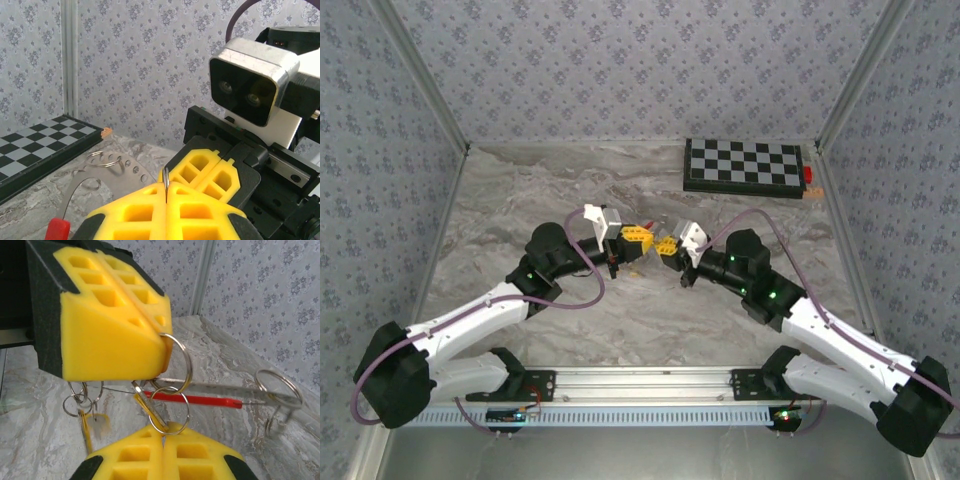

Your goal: Put the keys on the keyring

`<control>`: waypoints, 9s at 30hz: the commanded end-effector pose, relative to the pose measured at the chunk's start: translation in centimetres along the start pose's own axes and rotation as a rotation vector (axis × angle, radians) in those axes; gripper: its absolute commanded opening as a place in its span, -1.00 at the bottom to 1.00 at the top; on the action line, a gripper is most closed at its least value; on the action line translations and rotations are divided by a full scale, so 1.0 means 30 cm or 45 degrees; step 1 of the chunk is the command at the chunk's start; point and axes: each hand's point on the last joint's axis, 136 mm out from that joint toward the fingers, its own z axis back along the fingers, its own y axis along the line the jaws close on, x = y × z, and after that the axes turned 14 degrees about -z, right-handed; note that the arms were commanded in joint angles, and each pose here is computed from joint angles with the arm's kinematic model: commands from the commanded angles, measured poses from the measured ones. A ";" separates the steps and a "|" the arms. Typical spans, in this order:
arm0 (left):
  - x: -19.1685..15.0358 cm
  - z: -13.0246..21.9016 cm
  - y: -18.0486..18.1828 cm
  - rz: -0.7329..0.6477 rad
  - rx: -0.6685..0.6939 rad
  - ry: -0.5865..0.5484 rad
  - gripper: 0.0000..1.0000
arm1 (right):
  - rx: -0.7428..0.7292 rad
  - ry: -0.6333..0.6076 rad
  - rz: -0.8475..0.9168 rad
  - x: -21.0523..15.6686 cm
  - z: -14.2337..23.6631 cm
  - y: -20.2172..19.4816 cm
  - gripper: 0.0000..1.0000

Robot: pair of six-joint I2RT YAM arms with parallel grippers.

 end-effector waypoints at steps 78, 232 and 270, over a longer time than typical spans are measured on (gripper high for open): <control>0.037 0.077 0.051 -0.007 0.088 0.034 -0.51 | 0.275 0.134 -0.334 0.092 0.066 -0.003 -1.00; 0.116 0.001 0.020 0.097 0.041 -0.224 -1.00 | -0.254 -0.119 0.112 0.074 0.038 -0.043 -0.38; 0.138 0.018 0.014 0.094 0.047 -0.254 -1.00 | -0.203 0.026 0.181 -0.023 0.002 -0.006 -0.94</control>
